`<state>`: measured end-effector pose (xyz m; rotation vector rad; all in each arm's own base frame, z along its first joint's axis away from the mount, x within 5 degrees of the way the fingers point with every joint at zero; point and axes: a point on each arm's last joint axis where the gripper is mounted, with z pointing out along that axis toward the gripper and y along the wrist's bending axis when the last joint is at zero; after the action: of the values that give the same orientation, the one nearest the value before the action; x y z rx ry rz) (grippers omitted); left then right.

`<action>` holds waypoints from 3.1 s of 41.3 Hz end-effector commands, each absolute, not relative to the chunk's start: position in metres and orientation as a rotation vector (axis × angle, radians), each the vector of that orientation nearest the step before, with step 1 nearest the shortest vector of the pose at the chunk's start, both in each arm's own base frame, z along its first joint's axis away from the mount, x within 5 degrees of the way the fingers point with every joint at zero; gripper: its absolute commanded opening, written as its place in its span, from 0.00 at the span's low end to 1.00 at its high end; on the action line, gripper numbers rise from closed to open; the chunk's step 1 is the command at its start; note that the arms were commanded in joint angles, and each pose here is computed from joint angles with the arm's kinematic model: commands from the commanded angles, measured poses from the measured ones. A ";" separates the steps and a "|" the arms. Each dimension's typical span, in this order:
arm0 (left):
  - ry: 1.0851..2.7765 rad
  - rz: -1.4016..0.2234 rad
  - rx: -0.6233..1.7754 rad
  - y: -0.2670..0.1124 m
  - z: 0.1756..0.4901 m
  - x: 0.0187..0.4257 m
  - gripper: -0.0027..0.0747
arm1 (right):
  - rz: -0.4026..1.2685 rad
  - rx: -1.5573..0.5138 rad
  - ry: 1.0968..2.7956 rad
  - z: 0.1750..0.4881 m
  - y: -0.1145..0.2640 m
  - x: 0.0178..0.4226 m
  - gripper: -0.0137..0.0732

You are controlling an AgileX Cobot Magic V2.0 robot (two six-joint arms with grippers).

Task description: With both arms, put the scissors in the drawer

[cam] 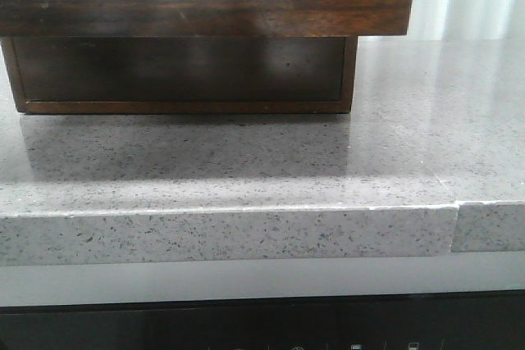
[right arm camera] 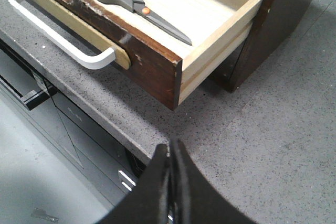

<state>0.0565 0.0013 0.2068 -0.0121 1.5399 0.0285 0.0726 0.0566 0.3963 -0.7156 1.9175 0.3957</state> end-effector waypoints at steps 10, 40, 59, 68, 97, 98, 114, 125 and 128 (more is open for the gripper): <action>1.490 0.032 -0.015 0.002 0.205 0.056 0.01 | 0.404 -0.682 1.835 0.409 0.057 0.074 0.08; 1.479 0.014 0.002 0.000 0.206 0.056 0.01 | 0.404 -0.682 1.835 0.409 0.057 0.074 0.08; 1.479 0.014 0.002 0.000 0.206 0.056 0.01 | 0.404 -0.682 1.835 0.409 0.057 0.074 0.08; 1.479 0.014 0.002 0.000 0.206 0.056 0.01 | 0.373 -0.638 1.812 0.398 0.051 0.073 0.08; 1.479 0.014 0.002 0.000 0.206 0.056 0.01 | -0.028 -0.092 1.463 0.216 0.002 0.053 0.08; 1.479 0.014 0.002 0.000 0.206 0.056 0.01 | -0.029 -0.090 1.456 0.213 0.002 0.054 0.08; 1.479 0.014 0.002 0.000 0.206 0.056 0.01 | -0.029 -0.091 1.471 0.206 0.002 0.055 0.08; 1.479 0.014 0.002 0.000 0.206 0.056 0.01 | 0.010 -0.054 1.424 0.211 0.002 0.054 0.08; 1.479 0.014 0.002 0.000 0.206 0.056 0.01 | 0.054 -0.018 1.416 0.212 0.002 0.054 0.08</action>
<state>0.0565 0.0004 0.2052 0.0074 1.5578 0.0218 0.0566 0.0028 0.2021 -0.0490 1.5324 0.0272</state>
